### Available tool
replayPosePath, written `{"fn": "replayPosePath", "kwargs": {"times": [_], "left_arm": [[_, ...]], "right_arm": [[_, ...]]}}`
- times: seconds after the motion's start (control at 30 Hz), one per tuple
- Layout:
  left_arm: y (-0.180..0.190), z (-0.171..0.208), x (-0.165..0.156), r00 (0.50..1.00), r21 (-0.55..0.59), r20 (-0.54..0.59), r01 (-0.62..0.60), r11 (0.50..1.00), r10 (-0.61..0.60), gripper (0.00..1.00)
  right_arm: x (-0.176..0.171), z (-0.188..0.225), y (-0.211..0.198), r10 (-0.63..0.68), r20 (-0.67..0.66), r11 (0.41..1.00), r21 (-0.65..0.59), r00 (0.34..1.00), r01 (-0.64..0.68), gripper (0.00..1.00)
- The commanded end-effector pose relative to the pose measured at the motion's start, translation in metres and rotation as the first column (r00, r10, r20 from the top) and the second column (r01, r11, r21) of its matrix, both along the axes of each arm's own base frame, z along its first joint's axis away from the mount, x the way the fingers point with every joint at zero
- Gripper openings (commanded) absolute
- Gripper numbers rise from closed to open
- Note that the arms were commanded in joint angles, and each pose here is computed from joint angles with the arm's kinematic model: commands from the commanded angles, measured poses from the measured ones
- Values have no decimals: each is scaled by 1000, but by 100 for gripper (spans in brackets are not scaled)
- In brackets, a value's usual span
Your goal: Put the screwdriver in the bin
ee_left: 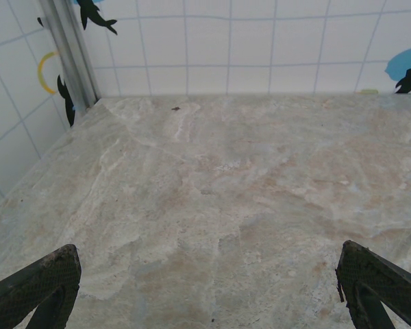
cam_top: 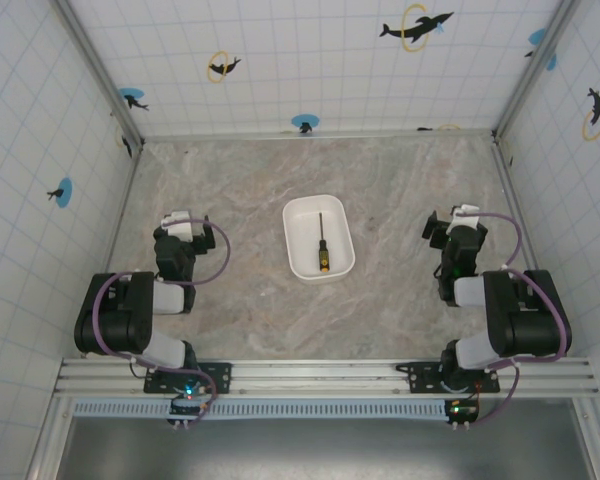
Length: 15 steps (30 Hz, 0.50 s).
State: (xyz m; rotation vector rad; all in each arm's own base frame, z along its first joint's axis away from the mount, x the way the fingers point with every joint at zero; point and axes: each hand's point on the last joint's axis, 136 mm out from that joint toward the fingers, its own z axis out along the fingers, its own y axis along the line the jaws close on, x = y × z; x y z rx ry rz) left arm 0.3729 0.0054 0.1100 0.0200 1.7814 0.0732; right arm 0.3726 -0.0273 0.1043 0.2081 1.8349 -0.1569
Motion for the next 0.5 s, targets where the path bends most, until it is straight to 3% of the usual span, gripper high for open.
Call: {"fn": "replayPosePath", "kwargs": {"times": [0.0, 0.47], "left_arm": [[-1, 12, 6, 999, -12, 47, 8, 1000, -7, 98], [-1, 12, 6, 999, -12, 48, 8, 1000, -7, 98]], "right_arm": [[8, 15, -3, -16, 45, 1000, 2, 999, 16, 99], [8, 15, -3, -16, 47, 1000, 2, 999, 16, 99]]}}
